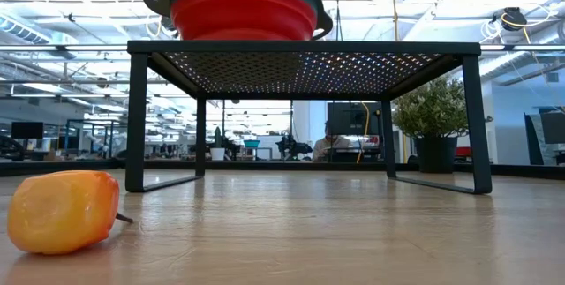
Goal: Pick & Place Fruit
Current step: Put the orange pear into the red strainer bowl on the shelf
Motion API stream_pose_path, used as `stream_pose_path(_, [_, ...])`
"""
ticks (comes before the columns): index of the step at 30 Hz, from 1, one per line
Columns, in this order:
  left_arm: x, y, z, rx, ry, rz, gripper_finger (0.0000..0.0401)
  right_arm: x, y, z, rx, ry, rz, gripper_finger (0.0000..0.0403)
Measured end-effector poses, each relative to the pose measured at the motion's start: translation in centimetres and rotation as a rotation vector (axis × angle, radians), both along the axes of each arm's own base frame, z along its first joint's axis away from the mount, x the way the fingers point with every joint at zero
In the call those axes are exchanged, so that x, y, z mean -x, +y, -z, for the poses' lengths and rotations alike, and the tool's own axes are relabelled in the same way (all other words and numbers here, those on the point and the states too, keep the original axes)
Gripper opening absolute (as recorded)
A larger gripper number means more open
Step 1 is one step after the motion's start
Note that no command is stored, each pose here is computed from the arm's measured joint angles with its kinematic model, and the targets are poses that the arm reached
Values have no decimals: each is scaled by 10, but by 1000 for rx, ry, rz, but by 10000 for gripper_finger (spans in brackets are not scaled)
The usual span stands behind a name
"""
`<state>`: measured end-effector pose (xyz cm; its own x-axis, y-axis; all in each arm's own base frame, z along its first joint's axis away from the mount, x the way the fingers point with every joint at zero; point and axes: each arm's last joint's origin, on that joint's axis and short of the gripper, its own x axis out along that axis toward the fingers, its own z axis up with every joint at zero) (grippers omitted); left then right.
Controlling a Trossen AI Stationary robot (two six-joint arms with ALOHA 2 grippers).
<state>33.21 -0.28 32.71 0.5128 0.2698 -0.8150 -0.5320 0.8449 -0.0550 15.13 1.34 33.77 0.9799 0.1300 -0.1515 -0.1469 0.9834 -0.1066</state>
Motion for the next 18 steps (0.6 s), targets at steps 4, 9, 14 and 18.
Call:
stream_pose_path(4, [0, 1, 0, -25, 6, -7, 170, 0, 0, 0, 0, 0, 0, 4])
stream_pose_path(9, [1, 1, -1, -56, 20, 40, 213, 0, 0, 0, 0, 0, 0, 4])
stream_pose_path(14, [14, 1, -19, -42, -53, 22, 226, 0, 0, 0, 0, 0, 0, 4])
stream_pose_path(18, [32, -5, -40, 40, -158, -26, 227, 0, 0, 0, 0, 0, 0, 4])
